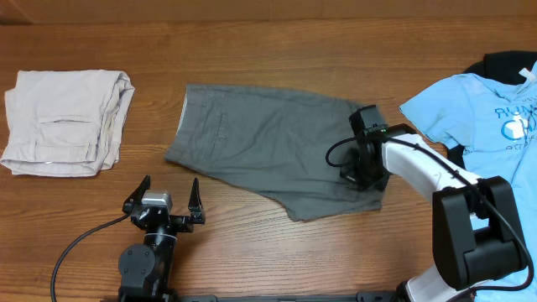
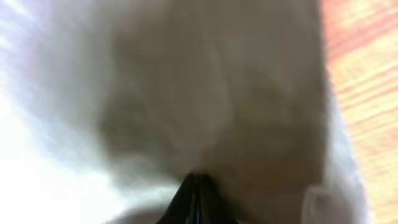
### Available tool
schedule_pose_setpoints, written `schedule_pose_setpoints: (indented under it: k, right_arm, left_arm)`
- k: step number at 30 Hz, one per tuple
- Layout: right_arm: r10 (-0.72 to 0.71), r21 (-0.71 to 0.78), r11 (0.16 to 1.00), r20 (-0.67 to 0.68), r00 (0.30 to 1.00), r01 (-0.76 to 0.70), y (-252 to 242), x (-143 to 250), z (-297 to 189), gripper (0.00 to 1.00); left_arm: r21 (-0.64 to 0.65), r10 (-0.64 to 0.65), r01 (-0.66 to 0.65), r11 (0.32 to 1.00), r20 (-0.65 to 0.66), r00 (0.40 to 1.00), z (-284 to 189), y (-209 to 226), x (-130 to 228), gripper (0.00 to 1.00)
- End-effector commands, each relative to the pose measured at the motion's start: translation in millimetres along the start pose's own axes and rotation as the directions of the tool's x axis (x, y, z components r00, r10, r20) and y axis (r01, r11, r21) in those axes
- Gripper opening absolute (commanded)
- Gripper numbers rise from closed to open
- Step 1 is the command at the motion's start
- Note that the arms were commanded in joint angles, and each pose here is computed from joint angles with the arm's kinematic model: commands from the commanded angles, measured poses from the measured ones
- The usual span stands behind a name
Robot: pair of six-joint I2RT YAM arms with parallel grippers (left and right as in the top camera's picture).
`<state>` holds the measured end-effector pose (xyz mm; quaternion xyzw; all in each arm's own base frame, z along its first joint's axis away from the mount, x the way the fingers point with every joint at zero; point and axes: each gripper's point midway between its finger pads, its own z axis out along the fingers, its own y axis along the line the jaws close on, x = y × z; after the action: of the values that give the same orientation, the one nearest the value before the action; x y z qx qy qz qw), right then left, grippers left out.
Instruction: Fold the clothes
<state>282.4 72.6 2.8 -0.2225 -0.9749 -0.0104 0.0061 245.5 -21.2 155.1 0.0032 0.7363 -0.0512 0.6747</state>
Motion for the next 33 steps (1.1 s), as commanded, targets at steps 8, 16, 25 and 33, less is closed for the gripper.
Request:
schedule_pose_setpoints:
  k: [8, 16, 25, 33]
  right_arm:
    - [0.0, -0.117, 0.993, -0.053, 0.999, -0.006, 16.3, 4.8, -45.7, 0.04]
    - [-0.008, -0.048, 0.999, -0.141, 0.99, 0.001, -0.5, 33.3, -31.3, 0.04]
    - [-0.003, -0.043, 0.999, -0.144, 0.99, -0.003, -9.7, 46.9, -0.7, 0.04]
    - [0.056, -0.026, 0.998, -0.075, 0.996, -0.058, -11.5, 31.1, 11.6, 0.04]
  left_arm:
    - [0.0, -0.009, 0.009, 1.0, 0.01, 1.0, -0.3, -0.5, -1.3, 1.0]
    - [0.0, -0.009, 0.009, 1.0, 0.01, 1.0, -0.3, -0.5, -1.3, 1.0]
    - [0.0, -0.009, 0.009, 1.0, 0.01, 1.0, -0.3, -0.5, -1.3, 1.0]
    - [0.001, -0.01, 0.01, 1.0, 0.01, 1.0, -0.3, -0.6, -1.3, 1.0]
